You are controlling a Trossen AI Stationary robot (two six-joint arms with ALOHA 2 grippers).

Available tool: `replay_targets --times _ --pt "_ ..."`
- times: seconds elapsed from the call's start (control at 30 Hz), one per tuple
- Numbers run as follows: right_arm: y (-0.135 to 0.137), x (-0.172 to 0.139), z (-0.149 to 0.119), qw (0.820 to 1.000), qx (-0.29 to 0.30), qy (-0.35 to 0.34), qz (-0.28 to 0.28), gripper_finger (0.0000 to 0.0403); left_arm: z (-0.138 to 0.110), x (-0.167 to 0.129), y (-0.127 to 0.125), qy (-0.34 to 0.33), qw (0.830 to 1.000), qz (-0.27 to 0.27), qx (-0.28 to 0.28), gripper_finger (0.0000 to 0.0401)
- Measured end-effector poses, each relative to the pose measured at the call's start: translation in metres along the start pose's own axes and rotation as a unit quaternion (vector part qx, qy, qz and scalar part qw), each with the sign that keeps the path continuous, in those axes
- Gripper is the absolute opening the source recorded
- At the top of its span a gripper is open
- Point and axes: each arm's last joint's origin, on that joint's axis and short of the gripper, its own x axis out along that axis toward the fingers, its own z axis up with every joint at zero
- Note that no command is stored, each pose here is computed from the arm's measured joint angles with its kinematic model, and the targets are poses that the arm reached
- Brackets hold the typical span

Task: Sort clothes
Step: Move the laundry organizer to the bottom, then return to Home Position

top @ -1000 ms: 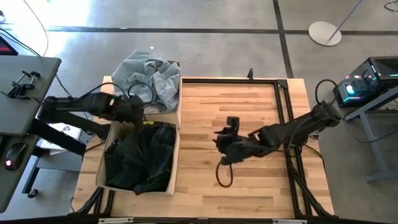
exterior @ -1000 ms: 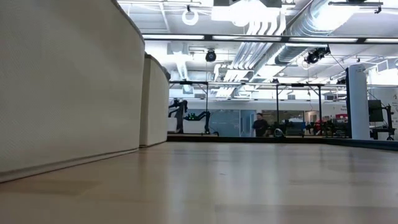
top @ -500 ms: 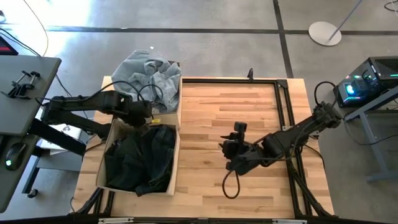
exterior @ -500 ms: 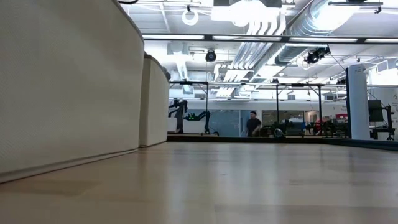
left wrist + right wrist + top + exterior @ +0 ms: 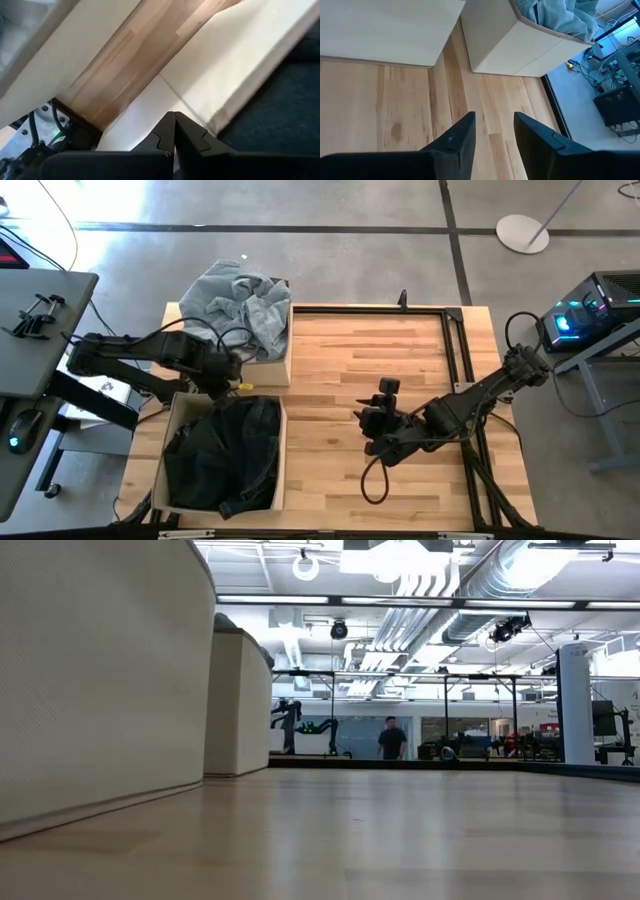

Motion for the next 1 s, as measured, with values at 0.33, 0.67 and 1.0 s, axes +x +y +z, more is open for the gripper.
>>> replay_targets --times 0.33,0.67,1.0 --pt "0.000 0.000 0.000 1.000 -0.003 0.001 0.000 0.0124 -0.007 -0.032 -0.009 -0.056 0.998 -0.012 0.023 0.0000" --pt "-0.058 -0.039 -0.021 0.999 -0.007 0.031 -0.032 0.0122 0.006 -0.073 -0.019 -0.343 0.931 -0.028 0.118 0.0000" --pt "-0.164 -0.121 -0.083 0.983 0.169 -0.055 0.036 0.0097 0.006 -0.061 0.015 -0.446 0.872 -0.097 0.177 0.0000"
